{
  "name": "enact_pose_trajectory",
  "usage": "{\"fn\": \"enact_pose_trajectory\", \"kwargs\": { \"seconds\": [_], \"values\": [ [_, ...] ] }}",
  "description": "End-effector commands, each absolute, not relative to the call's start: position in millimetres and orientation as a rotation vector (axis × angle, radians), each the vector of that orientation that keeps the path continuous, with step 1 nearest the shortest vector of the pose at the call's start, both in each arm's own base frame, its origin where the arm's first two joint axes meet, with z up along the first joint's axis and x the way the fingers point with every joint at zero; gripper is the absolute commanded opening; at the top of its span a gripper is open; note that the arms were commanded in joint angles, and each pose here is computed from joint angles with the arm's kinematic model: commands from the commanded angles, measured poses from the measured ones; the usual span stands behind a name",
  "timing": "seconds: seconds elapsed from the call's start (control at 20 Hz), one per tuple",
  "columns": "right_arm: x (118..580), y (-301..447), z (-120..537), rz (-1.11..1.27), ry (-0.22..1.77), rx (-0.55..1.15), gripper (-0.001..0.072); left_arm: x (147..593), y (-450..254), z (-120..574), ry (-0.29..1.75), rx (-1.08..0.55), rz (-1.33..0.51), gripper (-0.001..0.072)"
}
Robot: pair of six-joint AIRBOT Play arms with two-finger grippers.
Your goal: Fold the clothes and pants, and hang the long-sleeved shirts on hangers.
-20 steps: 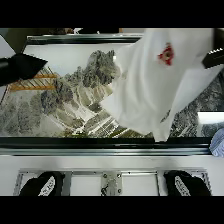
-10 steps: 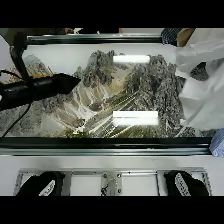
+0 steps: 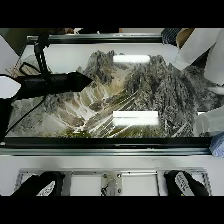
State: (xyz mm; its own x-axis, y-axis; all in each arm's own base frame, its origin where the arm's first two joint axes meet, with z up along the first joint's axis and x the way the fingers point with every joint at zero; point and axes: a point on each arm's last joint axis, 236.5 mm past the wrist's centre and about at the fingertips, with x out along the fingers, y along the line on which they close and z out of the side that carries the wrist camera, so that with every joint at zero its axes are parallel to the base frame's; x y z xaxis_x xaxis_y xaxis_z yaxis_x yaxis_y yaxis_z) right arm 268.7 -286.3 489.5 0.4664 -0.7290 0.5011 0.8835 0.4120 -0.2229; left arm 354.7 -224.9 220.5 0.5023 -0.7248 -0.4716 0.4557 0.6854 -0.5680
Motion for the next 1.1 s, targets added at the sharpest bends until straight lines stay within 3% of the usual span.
{"fn": "enact_pose_trajectory", "kwargs": {
  "seconds": [0.0,1.05],
  "values": [
    [259.3,-292.5,505.7,-1.073,-0.383,-0.516,0.0013,356.9,-230.7,213.8,0.798,-0.387,-0.756,0.0015],
    [251.9,-288.9,512.5,-1.068,-0.385,-0.541,0.0013,346.3,-230.2,189.9,0.870,-0.388,-0.755,0.0015]
  ]
}}
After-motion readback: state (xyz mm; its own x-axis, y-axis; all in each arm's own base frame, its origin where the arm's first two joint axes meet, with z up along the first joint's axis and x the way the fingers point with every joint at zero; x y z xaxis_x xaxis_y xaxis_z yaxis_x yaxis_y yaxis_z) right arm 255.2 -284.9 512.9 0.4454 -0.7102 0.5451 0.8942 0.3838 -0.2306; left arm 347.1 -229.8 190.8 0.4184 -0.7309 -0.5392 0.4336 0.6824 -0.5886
